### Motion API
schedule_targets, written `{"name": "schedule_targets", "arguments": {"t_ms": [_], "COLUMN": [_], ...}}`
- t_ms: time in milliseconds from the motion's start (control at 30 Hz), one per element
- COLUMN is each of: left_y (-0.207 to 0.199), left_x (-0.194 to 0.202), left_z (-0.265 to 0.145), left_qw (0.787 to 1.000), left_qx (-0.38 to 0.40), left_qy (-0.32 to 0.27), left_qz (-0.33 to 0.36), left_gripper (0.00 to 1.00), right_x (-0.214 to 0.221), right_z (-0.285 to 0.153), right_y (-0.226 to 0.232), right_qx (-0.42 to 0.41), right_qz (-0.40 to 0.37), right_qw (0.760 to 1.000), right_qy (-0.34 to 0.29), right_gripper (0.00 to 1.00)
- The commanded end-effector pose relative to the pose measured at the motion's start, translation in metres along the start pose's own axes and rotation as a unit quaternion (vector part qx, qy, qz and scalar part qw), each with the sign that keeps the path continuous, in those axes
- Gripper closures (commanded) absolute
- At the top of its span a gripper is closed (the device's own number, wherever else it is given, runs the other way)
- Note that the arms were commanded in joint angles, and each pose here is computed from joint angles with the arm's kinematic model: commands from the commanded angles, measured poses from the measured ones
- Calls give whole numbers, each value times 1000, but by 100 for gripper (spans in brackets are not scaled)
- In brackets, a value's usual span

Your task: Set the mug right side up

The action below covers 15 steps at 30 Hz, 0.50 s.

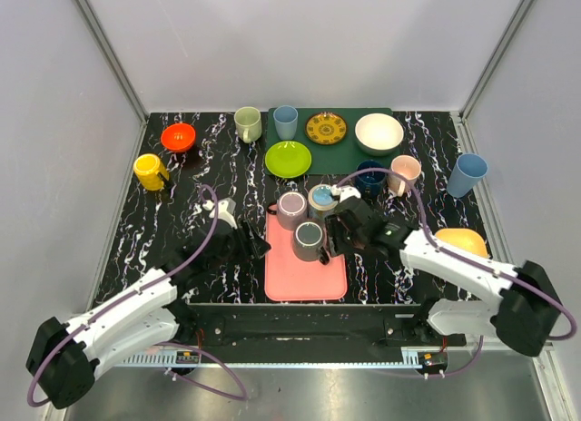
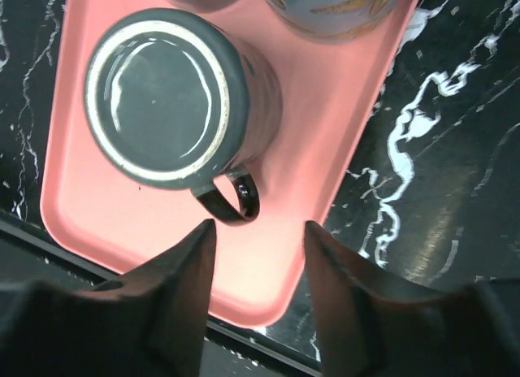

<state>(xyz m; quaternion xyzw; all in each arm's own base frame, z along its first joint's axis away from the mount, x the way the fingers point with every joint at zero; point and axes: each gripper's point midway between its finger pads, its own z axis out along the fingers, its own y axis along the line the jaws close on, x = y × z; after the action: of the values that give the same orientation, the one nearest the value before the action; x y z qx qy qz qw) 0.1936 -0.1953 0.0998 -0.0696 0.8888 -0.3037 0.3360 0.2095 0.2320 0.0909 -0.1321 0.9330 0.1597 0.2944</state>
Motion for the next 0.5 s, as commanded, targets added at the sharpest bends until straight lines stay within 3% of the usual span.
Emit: {"name": "schedule_targets", "arguments": {"t_ms": [0,167,467], "left_y": [-15,-17,-21], "left_x": [-27,-30,-24], "left_z": [-12,-15,-14], "left_qw": [999,998,999], "left_qx": [8,15,29], "left_qy": [-43,-50,-40], "left_qz": [12,19,15], "left_gripper": [35,34,34], "right_x": [-17,2,-1], "right_z": [-42,-50,-18], "right_y": [-1,32,31], "right_qx": [2,-112,-86], "right_qz": [-31,-87,-156], "right_qw": [999,989,980], "right_qy": [-14,31,86], "right_gripper": [41,40,41]}}
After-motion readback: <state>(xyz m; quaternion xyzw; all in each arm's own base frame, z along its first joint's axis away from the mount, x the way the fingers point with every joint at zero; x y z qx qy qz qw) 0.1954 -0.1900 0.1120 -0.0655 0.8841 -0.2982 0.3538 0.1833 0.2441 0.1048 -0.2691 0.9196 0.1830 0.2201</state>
